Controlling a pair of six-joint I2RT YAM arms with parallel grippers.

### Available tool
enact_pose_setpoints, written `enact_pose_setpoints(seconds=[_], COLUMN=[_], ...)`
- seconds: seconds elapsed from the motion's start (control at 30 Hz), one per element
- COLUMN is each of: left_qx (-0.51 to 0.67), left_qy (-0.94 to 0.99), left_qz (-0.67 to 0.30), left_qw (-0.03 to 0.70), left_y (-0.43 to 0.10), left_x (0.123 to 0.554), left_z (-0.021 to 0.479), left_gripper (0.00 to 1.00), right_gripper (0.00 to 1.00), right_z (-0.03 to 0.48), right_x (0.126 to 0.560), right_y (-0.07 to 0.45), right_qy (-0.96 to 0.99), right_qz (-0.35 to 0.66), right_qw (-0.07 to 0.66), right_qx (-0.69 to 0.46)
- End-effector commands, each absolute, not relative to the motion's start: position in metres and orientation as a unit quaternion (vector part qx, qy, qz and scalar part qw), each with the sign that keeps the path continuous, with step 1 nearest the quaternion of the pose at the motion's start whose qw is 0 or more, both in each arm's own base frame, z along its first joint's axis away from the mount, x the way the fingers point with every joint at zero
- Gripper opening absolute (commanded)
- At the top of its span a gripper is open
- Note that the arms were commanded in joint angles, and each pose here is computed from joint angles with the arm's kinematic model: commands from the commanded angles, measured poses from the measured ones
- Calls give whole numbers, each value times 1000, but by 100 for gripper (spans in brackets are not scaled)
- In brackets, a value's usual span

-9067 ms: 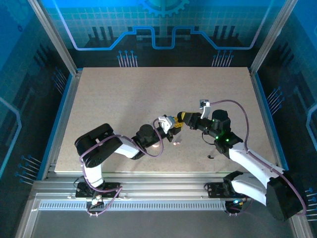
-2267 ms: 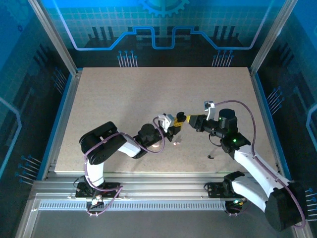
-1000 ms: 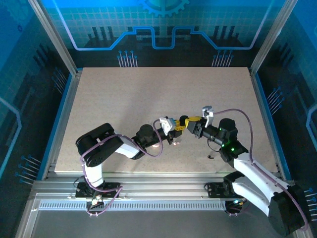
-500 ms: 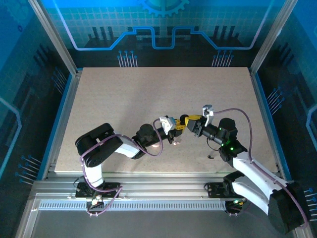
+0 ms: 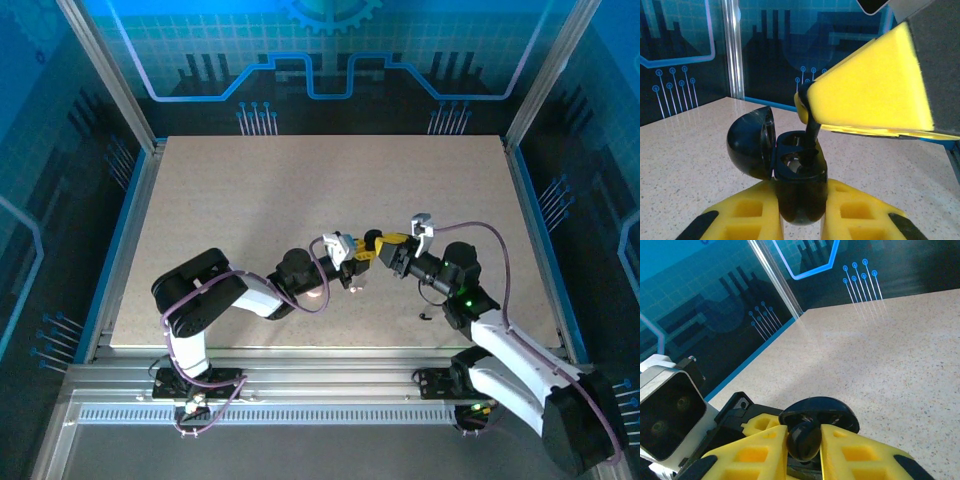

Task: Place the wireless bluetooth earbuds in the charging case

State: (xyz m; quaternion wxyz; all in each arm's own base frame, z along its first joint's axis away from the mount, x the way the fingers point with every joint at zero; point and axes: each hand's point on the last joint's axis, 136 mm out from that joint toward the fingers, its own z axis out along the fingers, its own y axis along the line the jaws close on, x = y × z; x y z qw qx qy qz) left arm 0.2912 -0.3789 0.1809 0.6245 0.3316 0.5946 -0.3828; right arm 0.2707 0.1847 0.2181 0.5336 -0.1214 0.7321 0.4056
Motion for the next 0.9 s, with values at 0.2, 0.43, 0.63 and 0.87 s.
enact_pose_setpoints(seconds=[0.2, 0.43, 0.63, 0.87], left_qx=[388, 391, 383, 253], left_qy=[533, 532, 535, 614], left_qz=[-327, -318, -320, -282], left_qw=[677, 680, 682, 692], left_y=[-394, -396, -394, -363], left_x=[281, 285, 286, 332], left_z=[195, 192, 196, 186], left_gripper=[7, 7, 7, 7], right_gripper=[23, 26, 25, 26], right_z=[243, 251, 244, 195], right_x=[254, 247, 247, 270], right_y=[182, 172, 171, 150], right_qy=[708, 700, 706, 808], right_qz=[426, 420, 420, 342], right_qw=[551, 568, 562, 480], right_qx=[-117, -106, -101, -20])
